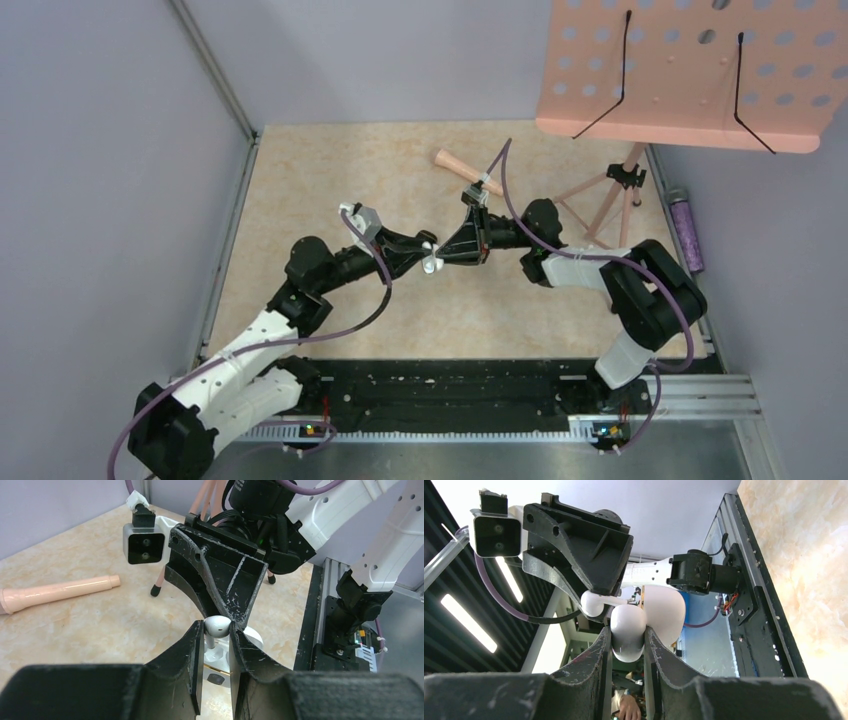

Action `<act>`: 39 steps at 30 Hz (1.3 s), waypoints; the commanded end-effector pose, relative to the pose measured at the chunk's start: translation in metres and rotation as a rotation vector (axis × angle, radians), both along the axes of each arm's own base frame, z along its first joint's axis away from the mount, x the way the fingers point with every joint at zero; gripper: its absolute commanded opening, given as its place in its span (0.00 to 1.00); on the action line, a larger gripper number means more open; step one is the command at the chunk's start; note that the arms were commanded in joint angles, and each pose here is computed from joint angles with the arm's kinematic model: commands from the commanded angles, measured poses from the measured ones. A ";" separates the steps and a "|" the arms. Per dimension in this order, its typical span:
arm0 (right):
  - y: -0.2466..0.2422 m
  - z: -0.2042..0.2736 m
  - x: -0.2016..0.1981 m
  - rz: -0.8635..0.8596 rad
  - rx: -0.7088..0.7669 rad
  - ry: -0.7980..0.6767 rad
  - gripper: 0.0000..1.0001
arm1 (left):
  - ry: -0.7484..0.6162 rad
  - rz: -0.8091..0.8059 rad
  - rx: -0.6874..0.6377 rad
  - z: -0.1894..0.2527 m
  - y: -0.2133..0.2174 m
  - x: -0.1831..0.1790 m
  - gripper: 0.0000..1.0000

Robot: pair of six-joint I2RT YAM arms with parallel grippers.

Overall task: Insert the wireless bluetooth earbuds into the charging case
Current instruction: Insert the left earbud into the left side groove of the charging case.

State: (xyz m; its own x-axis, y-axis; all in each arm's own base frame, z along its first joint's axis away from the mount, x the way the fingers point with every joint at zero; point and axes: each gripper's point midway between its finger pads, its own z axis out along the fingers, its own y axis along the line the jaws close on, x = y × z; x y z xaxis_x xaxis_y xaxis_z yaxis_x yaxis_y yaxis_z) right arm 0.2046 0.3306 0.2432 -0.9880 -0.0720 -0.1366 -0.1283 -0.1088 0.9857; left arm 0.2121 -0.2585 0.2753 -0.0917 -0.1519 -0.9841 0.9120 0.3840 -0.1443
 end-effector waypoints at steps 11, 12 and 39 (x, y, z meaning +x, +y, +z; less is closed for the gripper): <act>0.000 0.010 -0.009 0.020 0.051 -0.065 0.00 | -0.033 0.013 -0.014 0.001 -0.002 0.006 0.00; 0.000 0.011 -0.009 0.019 0.052 -0.065 0.00 | -0.033 0.012 -0.013 0.000 -0.002 0.006 0.00; -0.006 0.044 -0.010 0.025 0.220 -0.039 0.00 | -0.040 -0.031 0.036 -0.015 -0.001 -0.005 0.00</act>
State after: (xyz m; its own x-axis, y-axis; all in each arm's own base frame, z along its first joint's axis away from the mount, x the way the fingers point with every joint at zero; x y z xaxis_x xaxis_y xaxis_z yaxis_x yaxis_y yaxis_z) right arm 0.2040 0.3286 0.2530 -0.9950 -0.0987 -0.0178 0.0011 -0.1887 0.9820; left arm 0.2149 -0.2591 0.2675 -0.0444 -0.1418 -0.9889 0.9171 0.3869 -0.0966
